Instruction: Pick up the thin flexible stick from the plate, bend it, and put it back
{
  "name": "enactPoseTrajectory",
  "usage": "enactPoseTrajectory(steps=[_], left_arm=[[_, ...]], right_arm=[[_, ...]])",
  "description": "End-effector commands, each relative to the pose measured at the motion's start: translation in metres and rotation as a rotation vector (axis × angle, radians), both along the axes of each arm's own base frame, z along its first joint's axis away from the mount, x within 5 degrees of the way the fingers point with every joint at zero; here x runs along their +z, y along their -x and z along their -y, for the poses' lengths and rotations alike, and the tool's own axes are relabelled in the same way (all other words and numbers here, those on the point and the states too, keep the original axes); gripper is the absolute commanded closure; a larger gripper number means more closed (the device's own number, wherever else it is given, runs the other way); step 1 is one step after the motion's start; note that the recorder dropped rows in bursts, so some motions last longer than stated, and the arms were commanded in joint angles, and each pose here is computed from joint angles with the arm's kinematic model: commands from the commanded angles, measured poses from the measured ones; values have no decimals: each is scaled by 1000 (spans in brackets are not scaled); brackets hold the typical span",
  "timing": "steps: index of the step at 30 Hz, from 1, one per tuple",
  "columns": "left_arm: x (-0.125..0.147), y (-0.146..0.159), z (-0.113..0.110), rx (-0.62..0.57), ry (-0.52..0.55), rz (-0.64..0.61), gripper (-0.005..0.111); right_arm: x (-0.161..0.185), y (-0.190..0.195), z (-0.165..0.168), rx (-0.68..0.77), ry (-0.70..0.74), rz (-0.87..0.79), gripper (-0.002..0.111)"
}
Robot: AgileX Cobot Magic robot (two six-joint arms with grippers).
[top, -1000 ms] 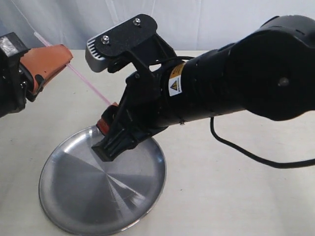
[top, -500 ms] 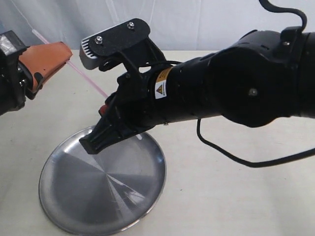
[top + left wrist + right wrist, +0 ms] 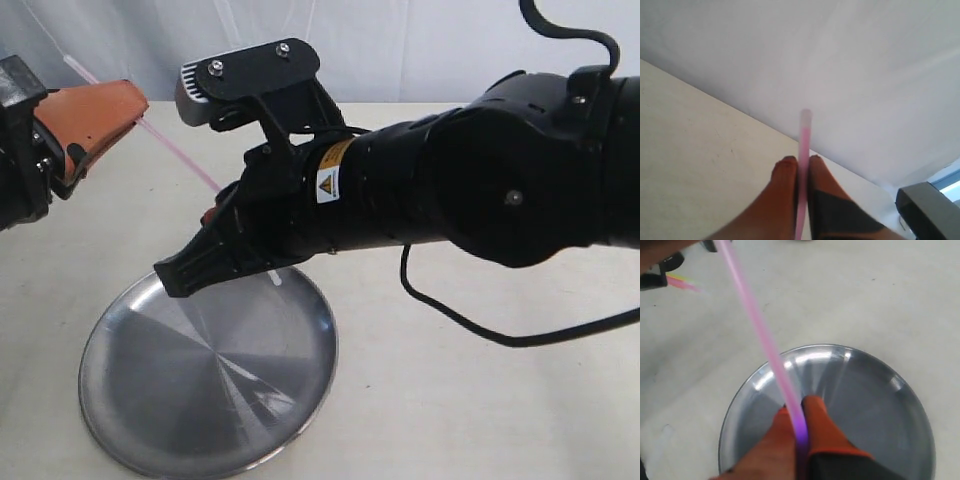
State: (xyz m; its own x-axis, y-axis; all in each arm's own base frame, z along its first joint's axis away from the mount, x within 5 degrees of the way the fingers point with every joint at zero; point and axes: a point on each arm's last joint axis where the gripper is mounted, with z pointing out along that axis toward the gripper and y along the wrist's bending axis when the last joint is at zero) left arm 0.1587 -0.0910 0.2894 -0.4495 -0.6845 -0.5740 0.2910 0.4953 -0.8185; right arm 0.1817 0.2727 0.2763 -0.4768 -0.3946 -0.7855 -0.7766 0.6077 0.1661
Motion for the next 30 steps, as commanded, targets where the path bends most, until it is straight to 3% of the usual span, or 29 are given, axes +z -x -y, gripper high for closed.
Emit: enactPoseTrajectory(steps=[1,7,13,30], left_arm=[[-10,1,5,-51,-43,-71,107],[-13,0,11,-99,-32,-78,107],[-15,-2,11,-98,-15,-94,107],[-25,-14,26,-177,31,-87,107]], right_arm=[[21,-5,-1,-50,-148,74,109],[27,-7,1,-67,-186,93,109],[31,-33,18,-201,-252,78,109],[36,-37,17,-256,-352,69,109]])
